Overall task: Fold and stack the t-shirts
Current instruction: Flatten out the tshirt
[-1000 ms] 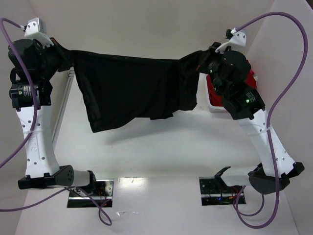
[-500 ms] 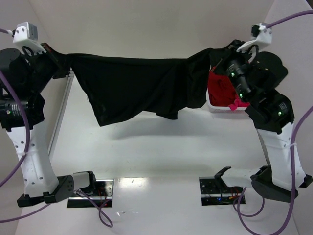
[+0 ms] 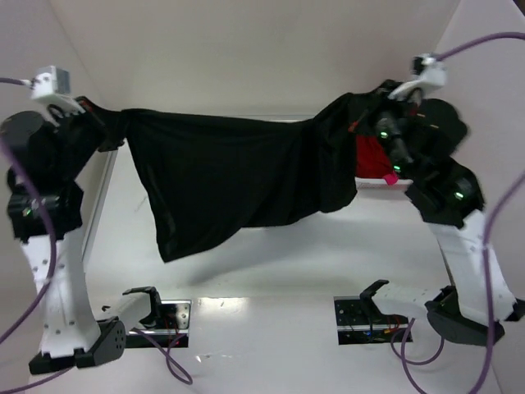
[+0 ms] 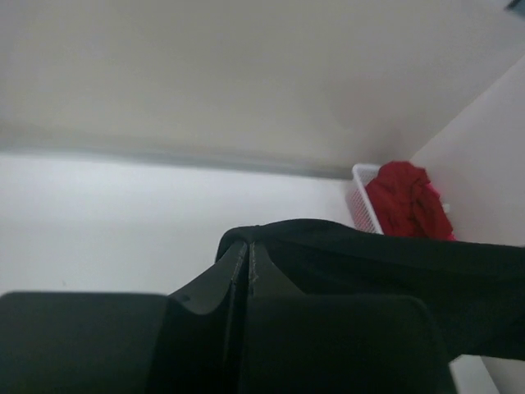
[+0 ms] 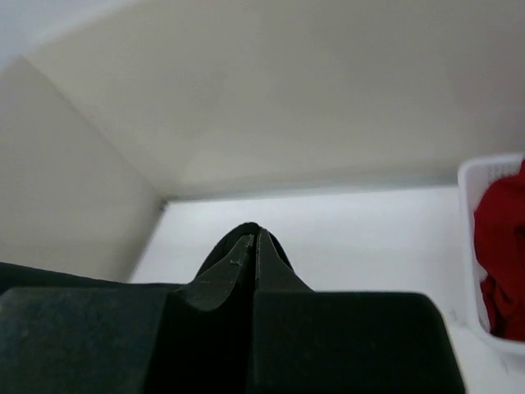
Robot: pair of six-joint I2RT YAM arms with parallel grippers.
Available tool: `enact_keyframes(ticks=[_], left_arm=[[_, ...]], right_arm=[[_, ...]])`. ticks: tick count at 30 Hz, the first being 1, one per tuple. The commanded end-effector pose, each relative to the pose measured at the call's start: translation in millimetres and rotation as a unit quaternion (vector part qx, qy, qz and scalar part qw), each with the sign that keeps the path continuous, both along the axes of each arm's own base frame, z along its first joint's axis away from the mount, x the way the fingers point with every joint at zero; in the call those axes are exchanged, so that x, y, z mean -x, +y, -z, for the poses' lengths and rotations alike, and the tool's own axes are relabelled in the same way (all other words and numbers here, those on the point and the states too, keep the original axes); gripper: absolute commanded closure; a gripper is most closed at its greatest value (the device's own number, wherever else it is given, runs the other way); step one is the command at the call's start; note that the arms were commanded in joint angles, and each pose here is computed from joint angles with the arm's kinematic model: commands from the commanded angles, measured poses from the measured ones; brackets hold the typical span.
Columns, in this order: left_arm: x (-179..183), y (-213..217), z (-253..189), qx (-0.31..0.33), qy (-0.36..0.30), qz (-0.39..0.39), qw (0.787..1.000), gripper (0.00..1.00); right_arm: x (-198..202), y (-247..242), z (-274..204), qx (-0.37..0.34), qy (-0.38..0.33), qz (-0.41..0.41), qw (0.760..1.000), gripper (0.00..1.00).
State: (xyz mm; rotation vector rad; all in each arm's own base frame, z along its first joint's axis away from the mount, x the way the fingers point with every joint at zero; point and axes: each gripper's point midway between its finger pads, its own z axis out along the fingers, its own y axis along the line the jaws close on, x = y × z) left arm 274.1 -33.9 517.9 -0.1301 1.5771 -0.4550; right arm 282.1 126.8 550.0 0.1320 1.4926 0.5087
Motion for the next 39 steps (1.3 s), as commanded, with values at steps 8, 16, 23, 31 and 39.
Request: enact_keyframes(ticks=[8, 16, 23, 31, 39], left_arm=[[-97, 31, 205, 0.051, 0.224, -0.053, 0.972, 1.00], [-136, 47, 312, 0.045, 0.317, -0.076, 0.944, 1.00], [-181, 62, 351, 0.037, 0.355, -0.091, 0.930, 1.00], [-212, 65, 370, 0.028, 0.368, -0.075, 0.926, 1.00], [-222, 68, 378, 0.011, 0.372, -0.068, 0.926, 1.00]], right_arm=[[-113, 60, 222, 0.086, 0.194, 0.018, 0.977, 1.00], [-164, 95, 325, 0.108, 0.259, -0.021, 0.960, 1.00], [-229, 110, 341, 0.099, 0.254, -0.011, 0.962, 1.00], [-282, 129, 360, 0.115, 0.256, -0.009, 0.960, 0.31], [-233, 118, 327, 0.126, 0.235, -0.053, 0.962, 0.00]])
